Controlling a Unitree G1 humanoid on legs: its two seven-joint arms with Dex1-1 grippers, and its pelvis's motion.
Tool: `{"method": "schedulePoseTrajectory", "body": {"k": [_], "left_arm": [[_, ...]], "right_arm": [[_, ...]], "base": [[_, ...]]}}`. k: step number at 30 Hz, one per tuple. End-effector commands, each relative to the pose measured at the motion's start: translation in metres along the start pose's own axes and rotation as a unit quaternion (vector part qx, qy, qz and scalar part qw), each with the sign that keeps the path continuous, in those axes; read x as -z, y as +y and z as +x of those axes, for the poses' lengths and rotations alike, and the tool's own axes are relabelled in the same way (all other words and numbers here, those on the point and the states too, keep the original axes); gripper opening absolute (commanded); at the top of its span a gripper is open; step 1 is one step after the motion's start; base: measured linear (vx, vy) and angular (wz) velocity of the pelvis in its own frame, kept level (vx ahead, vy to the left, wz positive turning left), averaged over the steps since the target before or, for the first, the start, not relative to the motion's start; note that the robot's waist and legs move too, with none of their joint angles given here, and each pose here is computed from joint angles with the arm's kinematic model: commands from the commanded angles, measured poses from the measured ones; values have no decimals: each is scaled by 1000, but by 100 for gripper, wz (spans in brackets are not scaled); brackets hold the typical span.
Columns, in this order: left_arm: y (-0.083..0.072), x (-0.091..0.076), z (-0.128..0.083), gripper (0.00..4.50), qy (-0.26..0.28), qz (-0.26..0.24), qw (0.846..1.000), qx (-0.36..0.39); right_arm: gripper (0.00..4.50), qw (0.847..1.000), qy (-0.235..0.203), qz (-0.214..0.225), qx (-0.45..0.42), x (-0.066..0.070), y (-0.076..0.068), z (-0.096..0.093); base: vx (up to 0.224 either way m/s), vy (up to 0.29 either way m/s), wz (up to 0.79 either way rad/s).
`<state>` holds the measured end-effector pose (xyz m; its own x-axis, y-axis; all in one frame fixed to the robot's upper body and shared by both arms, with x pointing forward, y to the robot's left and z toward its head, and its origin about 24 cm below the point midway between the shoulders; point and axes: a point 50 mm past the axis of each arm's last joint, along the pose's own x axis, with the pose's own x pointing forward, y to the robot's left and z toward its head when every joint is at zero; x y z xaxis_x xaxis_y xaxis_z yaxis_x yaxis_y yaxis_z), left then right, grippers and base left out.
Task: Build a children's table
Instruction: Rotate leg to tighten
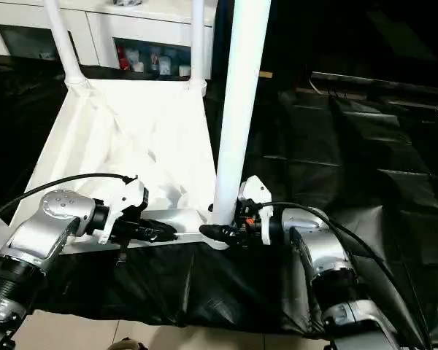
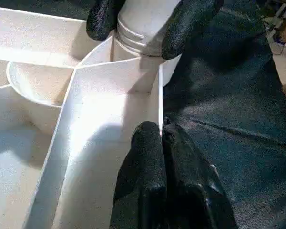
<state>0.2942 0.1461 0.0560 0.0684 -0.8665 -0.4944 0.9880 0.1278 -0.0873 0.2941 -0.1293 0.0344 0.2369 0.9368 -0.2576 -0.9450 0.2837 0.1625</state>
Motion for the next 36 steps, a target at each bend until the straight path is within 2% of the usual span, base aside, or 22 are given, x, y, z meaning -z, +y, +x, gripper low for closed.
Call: {"method": "schedulePoseTrajectory", "body": {"k": [1, 2, 7, 9, 10, 14, 15, 16, 19, 21, 24, 25, 27, 29, 30, 32, 36], "left_arm": [[-3, -2, 17, 0, 7, 6, 1000, 6], [-3, -2, 17, 0, 6, 5, 1000, 3], [1, -4, 23, 0, -6, -4, 998, -55], [1, -7, 34, 0, -18, -12, 996, -91], [-2, -10, 44, 0, -28, -20, 994, -103], [-5, -14, 56, 0, -40, -30, 991, -123], [-5, -14, 57, 0, -41, -31, 991, -126], [-5, -17, 63, 0, -43, -33, 989, -141], [-6, -19, 71, 0, -38, -29, 987, -152], [-7, -19, 73, 0, -38, -30, 987, -154], [-8, -19, 74, 0, -35, -30, 987, -155], [-8, -19, 73, 0, -34, -30, 987, -156], [-8, -17, 71, 0, -30, -29, 987, -154], [-7, -14, 66, 0, -23, -27, 988, -152], [-7, -12, 64, 0, -20, -24, 989, -146], [-5, -11, 56, 0, -13, -16, 991, -129], [-3, -10, 51, 0, -7, -5, 993, -117]], "right_arm": [[260, 997, 5, 5, -76, 5, 22, 30], [260, 998, 4, 6, -68, 5, 21, 30], [259, 997, -2, 13, 79, 13, 5, 34], [259, 984, -3, 42, 173, 20, -4, 37], [259, 970, -4, 62, 235, 24, -8, 41], [259, 945, -14, 96, 312, 26, -13, 48], [259, 944, -15, 98, 316, 25, -13, 49], [259, 935, -22, 107, 338, 24, -13, 55], [259, 928, -34, 113, 353, 19, -10, 68], [259, 934, -26, 88, 347, 15, -9, 72], [259, 932, -49, 92, 346, 10, -10, 73], [315, 932, -50, 90, 347, 10, -11, 72], [315, 936, -54, 84, 338, 9, -11, 70], [347, 944, -55, 75, 317, 8, -12, 65], [347, 950, -55, 65, 299, 7, -11, 63], [357, 969, -52, 34, 238, 4, -9, 57], [357, 981, -47, 12, 187, 1, -6, 52]], "base": [[0, 0, 0], [0, 0, 0], [0, 0, 0], [-26, -5, -1], [-58, 0, -3], [-28, 2, -2], [0, 0, 0], [0, 0, 0], [0, 0, 0], [0, 0, 0], [0, 0, 0], [0, 0, 0], [0, 0, 0], [0, 0, 0], [0, 0, 0], [0, 0, 0], [0, 0, 0]]}}
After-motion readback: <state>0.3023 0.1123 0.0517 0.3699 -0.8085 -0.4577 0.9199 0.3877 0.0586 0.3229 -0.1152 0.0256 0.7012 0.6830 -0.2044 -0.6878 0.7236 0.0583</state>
